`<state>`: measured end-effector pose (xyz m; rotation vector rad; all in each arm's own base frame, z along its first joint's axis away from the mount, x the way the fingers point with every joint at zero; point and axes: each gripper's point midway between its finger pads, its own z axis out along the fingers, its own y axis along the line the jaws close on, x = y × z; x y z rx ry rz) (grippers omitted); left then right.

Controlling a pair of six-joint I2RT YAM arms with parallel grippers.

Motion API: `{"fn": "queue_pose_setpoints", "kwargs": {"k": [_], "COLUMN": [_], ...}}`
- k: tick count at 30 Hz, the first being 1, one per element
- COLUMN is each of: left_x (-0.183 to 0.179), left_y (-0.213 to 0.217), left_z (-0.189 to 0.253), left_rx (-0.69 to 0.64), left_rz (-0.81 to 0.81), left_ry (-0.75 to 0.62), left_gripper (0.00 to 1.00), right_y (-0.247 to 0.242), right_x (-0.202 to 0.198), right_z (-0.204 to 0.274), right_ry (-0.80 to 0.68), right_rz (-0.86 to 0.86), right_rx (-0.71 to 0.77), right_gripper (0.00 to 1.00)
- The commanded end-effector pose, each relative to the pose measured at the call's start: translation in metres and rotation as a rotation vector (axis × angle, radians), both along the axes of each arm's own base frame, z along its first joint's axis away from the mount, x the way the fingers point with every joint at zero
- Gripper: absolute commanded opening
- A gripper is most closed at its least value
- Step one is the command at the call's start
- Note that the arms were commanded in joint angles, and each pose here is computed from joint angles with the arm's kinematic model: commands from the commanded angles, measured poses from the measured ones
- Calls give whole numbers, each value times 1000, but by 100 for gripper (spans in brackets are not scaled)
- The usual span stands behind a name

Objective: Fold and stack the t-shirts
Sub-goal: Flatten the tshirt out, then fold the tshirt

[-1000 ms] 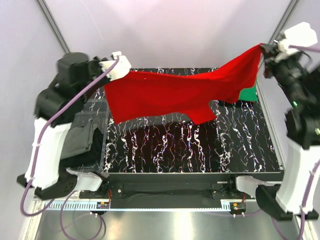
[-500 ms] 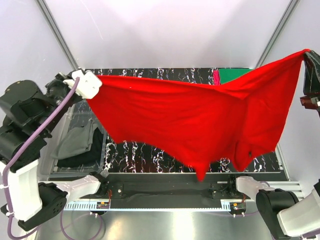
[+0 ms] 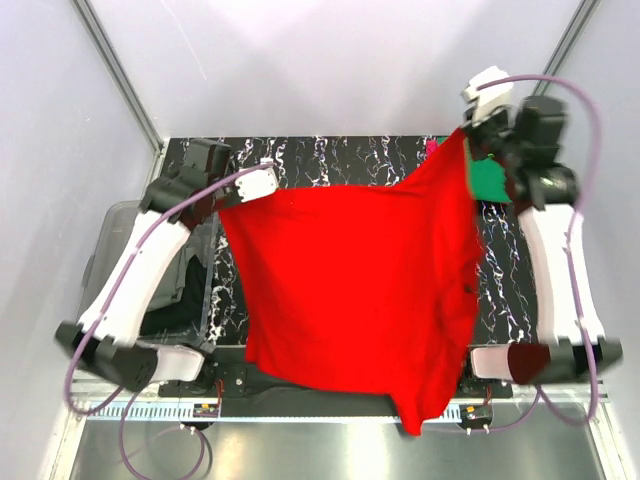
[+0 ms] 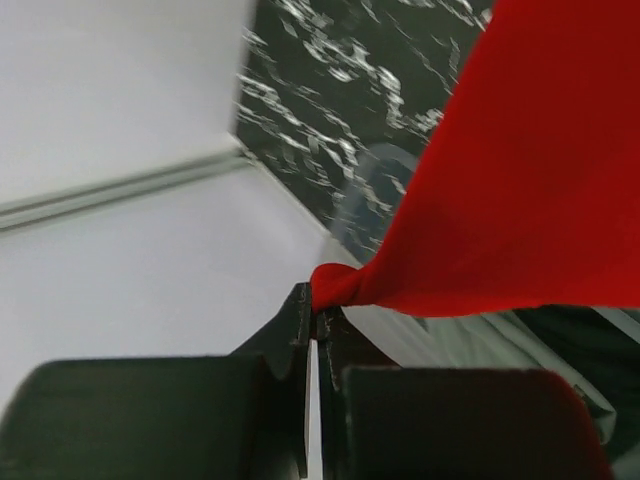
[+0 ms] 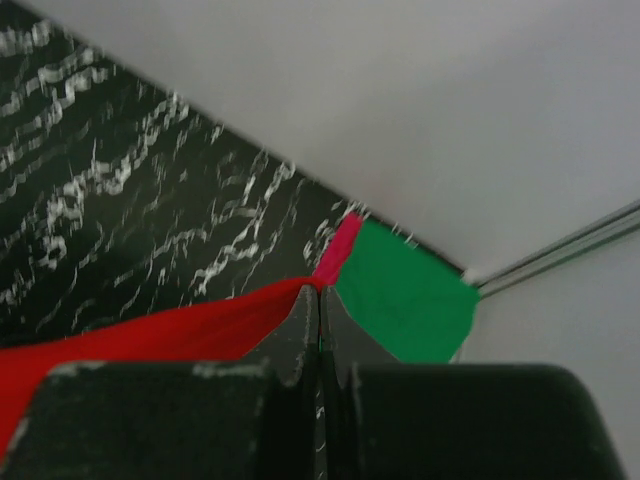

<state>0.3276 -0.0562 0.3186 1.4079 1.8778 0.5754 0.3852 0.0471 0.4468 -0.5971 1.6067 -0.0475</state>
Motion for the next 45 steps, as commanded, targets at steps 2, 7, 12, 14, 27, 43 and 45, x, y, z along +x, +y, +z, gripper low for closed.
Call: {"fn": "queue_pose_setpoints", "kwargs": {"k": [2, 7, 12, 14, 27, 43, 45], "left_x": [46, 98, 146, 159, 224, 247, 241], "left_y": [9, 3, 0, 4, 35, 11, 4], "left_z": [-41, -116, -150, -172, -204, -161, -156], "left_rx": [-40, -10, -9, -1, 29, -18, -23], "left_rz": [44, 91, 130, 146, 224, 201, 187], "left_ry": [46, 220, 272, 306, 285, 138, 135], "left_gripper": [0, 0, 0, 0, 0, 0, 0], "right_y": [9, 13, 16, 16, 18, 28, 31], "right_x": [45, 131, 210, 229, 321, 307, 297], "right_z": [-35, -138, -199, -209, -250, -210, -203], "right_ry": [-36, 137, 205, 204, 176, 137, 143], "right_rz": [62, 81, 92, 85, 23, 35, 42], "right_rx": [-56, -81, -88, -92, -66, -60, -63], "right_gripper": [0, 0, 0, 0, 0, 0, 0]}}
